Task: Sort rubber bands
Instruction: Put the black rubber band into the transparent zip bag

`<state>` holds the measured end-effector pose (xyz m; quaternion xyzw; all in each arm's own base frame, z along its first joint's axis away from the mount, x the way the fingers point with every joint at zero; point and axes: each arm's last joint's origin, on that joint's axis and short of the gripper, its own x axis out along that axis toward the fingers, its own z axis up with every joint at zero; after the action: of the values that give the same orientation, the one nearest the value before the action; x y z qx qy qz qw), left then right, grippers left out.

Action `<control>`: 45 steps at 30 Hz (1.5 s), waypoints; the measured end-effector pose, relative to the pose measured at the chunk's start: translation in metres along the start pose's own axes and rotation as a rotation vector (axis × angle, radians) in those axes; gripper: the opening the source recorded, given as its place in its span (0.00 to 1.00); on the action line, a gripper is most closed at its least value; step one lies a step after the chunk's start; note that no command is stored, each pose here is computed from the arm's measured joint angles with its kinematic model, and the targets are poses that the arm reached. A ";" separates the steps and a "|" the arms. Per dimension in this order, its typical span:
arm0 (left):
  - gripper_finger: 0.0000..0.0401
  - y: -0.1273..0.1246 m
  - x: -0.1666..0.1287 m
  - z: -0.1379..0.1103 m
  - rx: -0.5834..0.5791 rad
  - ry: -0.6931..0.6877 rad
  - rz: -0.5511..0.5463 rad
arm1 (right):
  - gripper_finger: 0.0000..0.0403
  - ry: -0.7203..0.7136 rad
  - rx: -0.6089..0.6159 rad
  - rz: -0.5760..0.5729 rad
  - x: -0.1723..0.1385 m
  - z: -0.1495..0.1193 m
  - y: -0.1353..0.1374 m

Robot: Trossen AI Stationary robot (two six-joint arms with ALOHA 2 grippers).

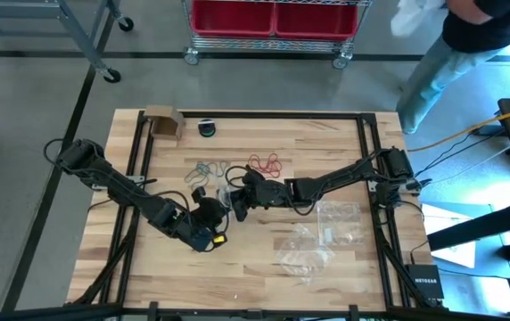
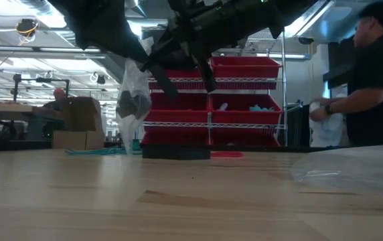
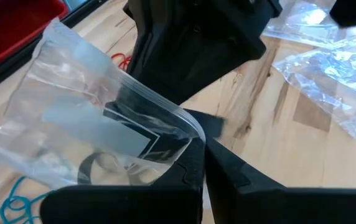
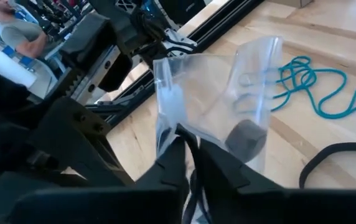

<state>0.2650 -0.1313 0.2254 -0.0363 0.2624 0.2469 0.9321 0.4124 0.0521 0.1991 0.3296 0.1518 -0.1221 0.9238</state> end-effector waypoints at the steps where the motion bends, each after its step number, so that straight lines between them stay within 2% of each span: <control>1: 0.00 0.000 0.000 0.000 -0.003 -0.004 0.001 | 0.14 0.000 -0.008 0.000 0.000 0.000 0.000; 7: 0.00 0.000 0.000 0.001 -0.005 -0.012 0.002 | 0.32 0.017 -0.035 0.009 0.000 -0.001 0.000; 11: 0.00 0.000 -0.001 0.001 0.000 -0.008 0.005 | 0.37 0.039 -0.083 0.034 -0.001 -0.001 0.001; 17: 0.00 0.001 -0.001 0.000 -0.021 0.000 0.006 | 0.38 0.090 -0.146 0.055 -0.002 -0.002 0.001; 24: 0.00 -0.004 0.007 -0.006 -0.214 -0.037 0.061 | 0.38 0.108 -0.151 0.043 -0.002 -0.003 -0.001; 28: 0.00 -0.008 0.008 -0.004 -0.339 -0.062 0.034 | 0.38 0.116 -0.152 0.044 -0.004 -0.002 0.000; 32: 0.00 -0.002 -0.003 0.009 -0.414 -0.094 -0.003 | 0.38 0.105 -0.180 0.075 -0.013 0.011 0.003; 38: 0.00 0.008 -0.011 0.018 -0.455 -0.101 -0.006 | 0.38 0.129 -0.252 0.092 -0.020 0.020 0.003; 45: 0.00 0.014 -0.004 0.021 -0.480 -0.065 -0.009 | 0.38 0.116 -0.381 0.097 -0.020 0.021 0.003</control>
<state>0.2652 -0.1171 0.2464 -0.2500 0.1658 0.2989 0.9059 0.3990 0.0436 0.2232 0.1621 0.2092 -0.0273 0.9640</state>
